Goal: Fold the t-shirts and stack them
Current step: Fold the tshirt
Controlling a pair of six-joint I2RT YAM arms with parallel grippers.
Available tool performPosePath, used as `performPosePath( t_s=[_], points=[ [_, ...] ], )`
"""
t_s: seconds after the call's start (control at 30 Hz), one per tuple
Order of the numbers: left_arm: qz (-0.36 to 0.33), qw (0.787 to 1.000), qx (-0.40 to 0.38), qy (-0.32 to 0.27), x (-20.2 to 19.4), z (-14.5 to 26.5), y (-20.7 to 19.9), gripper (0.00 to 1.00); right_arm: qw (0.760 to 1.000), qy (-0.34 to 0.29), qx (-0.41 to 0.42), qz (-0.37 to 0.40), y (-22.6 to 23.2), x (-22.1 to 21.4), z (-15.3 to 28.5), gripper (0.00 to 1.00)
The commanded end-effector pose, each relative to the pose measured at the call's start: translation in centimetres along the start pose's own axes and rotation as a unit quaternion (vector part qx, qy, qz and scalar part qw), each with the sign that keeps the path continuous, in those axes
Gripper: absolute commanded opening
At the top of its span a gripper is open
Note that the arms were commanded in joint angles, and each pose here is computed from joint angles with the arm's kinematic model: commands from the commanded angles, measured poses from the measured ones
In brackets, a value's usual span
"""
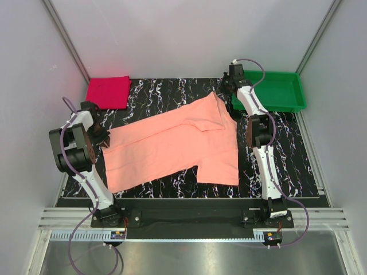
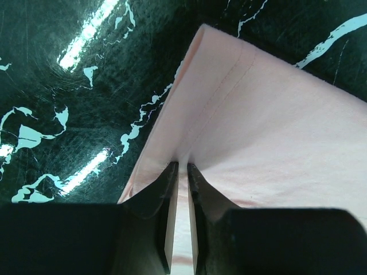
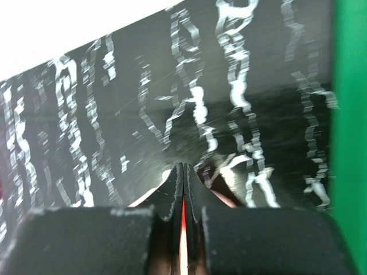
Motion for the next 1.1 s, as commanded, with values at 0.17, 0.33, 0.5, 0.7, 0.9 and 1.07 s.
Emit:
performPosePath(
  t_s=[0.17,0.33,0.5,0.7,0.9,1.07],
  points=[
    [0.01,1.0,0.025,0.014,-0.2,-1.7,1.4,0.16,0.996,-0.064,-0.056,0.017,-0.9,2.9,1.0,0.0],
    [0.01,1.0,0.013,0.006,0.2,-1.2,1.2,0.15,0.998,-0.053,-0.015,0.024,0.1,2.7,1.3,0.11],
    [0.013,1.0,-0.007,-0.001,0.5,-0.5,0.7,0.15,0.998,-0.049,0.021,0.02,1.6,3.5,2.5,0.41],
    [0.015,1.0,-0.011,0.002,0.6,-0.6,0.5,0.15,0.997,-0.042,0.057,0.022,3.5,3.3,3.2,0.47],
    [0.014,1.0,-0.012,0.004,0.4,-0.8,0.6,0.15,0.997,-0.024,0.068,0.039,5.1,2.0,3.3,0.47],
    [0.015,1.0,-0.016,0.004,0.4,-0.7,0.5,0.15,0.997,-0.004,0.066,0.035,4.9,0.6,2.5,0.45]
  ],
)
Point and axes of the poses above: each gripper's point midway between its finger pads, its own z axis back along the fingers, its own y axis along the line the jaws close on, x = y × z, the point moved 8 cm from there along z, back along the fingers, and after that the axes turned 2 degrees about z, right-handed, at the moved point
